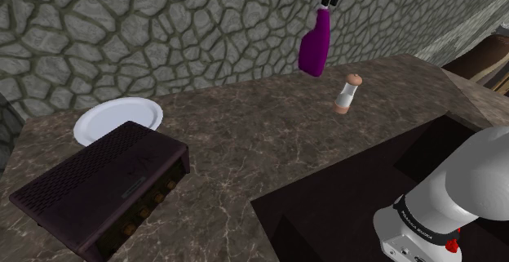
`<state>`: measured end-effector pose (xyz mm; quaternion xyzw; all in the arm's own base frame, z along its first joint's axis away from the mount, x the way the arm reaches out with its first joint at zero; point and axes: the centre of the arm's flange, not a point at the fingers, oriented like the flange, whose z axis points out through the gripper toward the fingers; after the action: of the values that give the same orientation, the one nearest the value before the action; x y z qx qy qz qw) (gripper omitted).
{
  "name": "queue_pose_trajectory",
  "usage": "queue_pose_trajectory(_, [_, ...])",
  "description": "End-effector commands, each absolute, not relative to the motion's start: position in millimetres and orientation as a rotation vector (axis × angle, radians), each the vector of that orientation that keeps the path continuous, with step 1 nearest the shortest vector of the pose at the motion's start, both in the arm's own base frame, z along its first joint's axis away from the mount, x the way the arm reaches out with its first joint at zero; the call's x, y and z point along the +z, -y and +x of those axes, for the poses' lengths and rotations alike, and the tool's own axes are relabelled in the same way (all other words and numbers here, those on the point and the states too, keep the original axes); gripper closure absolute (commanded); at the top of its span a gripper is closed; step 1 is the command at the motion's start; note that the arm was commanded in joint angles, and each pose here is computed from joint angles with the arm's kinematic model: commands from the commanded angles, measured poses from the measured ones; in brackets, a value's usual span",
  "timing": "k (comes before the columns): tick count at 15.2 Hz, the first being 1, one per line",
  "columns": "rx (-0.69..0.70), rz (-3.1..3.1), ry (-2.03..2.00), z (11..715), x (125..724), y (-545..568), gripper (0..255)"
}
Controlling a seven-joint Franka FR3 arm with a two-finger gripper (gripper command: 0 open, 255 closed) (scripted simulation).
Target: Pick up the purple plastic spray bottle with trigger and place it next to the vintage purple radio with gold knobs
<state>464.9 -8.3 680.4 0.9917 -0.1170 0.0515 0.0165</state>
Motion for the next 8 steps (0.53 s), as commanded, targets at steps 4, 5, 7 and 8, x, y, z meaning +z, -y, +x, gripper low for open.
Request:
queue_pose_trajectory(4, [0.16,3.083,0.364,465.6,706.8,8.0,255])
queue_pose_trajectory(5, [0.16,3.083,0.364,465.6,712.1,8.0,255])
queue_pose_trajectory(7, [0.16,3.083,0.364,465.6,722.7,8.0,255])
queue_pose_trajectory(8, [0.16,3.083,0.364,465.6,727.9,8.0,255])
